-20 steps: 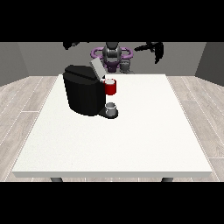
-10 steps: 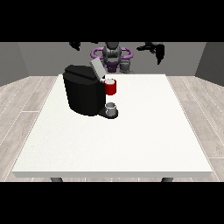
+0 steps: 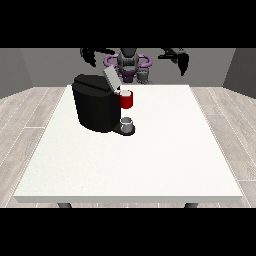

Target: Insert the coffee pod into the coffee machine and close the lid

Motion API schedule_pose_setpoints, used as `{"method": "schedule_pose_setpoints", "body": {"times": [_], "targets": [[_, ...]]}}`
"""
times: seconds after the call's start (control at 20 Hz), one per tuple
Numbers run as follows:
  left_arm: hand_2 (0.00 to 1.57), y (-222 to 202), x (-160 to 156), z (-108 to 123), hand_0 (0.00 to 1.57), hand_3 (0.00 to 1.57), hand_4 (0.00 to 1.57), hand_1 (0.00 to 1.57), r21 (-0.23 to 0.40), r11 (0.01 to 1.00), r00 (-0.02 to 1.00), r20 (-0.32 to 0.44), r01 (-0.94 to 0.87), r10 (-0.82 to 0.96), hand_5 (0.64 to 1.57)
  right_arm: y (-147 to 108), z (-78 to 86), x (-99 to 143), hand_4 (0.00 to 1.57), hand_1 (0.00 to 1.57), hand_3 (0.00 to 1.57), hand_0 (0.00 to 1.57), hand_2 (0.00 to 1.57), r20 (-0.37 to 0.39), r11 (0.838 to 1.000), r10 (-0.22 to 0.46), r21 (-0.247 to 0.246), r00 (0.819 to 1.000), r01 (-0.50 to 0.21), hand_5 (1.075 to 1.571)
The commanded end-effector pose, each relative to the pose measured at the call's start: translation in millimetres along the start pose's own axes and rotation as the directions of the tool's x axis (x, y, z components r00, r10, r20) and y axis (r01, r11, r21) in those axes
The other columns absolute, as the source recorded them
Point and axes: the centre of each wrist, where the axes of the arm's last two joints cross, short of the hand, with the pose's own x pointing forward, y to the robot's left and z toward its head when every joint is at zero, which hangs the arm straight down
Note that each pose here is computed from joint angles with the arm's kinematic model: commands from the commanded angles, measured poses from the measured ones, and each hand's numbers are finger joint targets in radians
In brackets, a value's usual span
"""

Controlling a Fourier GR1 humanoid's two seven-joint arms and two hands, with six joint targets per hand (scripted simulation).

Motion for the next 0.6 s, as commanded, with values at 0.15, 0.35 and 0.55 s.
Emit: {"method": "schedule_pose_setpoints", "body": {"times": [0.15,0.35,0.55], "targets": [[0.0,8.4,30.3,8.8,0.0,0.0,0.0,0.0,-0.002,1.0,0.999,0.042,0.003,-0.003,1.571,1.8,-23.5,-2.5,0.0,0.0,0.0,0.0,0.0,0.005,1.0,-0.01,-0.028,1.0,0.01,1.571],[0.0,-4.0,27.6,16.1,0.0,0.0,0.0,0.0,0.084,0.996,0.997,0.064,0.031,-0.036,1.571,7.2,-32.2,4.5,0.0,0.0,0.0,0.0,0.0,0.046,0.999,-0.01,0.047,0.999,0.008,1.571],[0.0,7.7,43.0,23.6,0.0,0.0,0.0,0.0,0.075,0.997,0.998,0.053,0.021,-0.025,1.571,5.8,-36.6,-4.1,0.0,0.0,0.0,0.0,0.0,0.022,0.998,0.028,0.055,0.999,-0.029,1.571]]}}
